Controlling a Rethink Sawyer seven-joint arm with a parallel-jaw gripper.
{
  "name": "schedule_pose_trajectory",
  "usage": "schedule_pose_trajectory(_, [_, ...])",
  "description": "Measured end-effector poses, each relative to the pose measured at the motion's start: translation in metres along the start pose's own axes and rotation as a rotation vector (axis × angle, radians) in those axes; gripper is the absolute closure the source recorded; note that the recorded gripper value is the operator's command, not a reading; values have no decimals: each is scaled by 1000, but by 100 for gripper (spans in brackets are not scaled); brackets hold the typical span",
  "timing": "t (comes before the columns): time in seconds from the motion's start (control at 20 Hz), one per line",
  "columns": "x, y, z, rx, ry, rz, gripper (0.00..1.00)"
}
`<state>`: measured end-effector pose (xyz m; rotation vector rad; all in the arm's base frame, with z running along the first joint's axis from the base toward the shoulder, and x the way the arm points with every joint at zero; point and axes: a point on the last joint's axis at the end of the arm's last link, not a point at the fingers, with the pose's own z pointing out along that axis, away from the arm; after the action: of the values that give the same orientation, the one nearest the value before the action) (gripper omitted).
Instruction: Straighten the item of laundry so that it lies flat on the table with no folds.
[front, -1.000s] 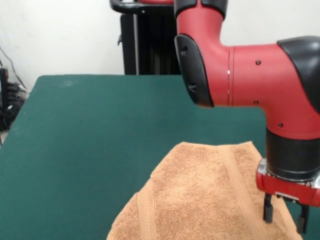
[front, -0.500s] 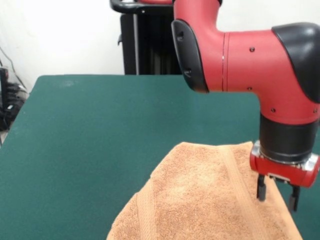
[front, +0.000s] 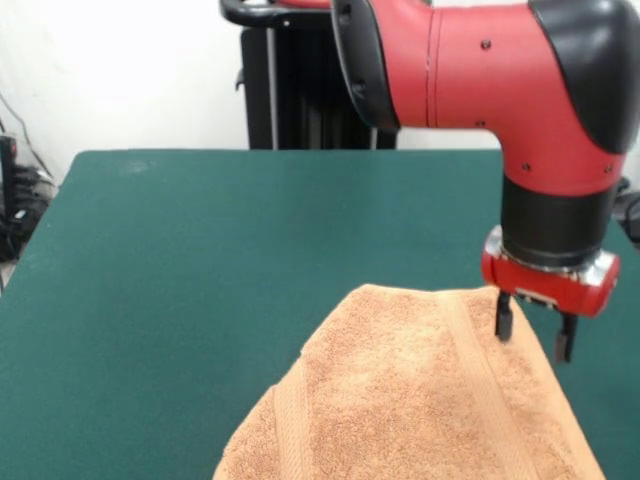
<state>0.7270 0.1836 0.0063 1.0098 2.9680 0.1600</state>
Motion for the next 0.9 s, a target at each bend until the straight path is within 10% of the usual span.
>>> schedule_pose_trajectory(0.9, [-21,-103,-9,92,25,94,0])
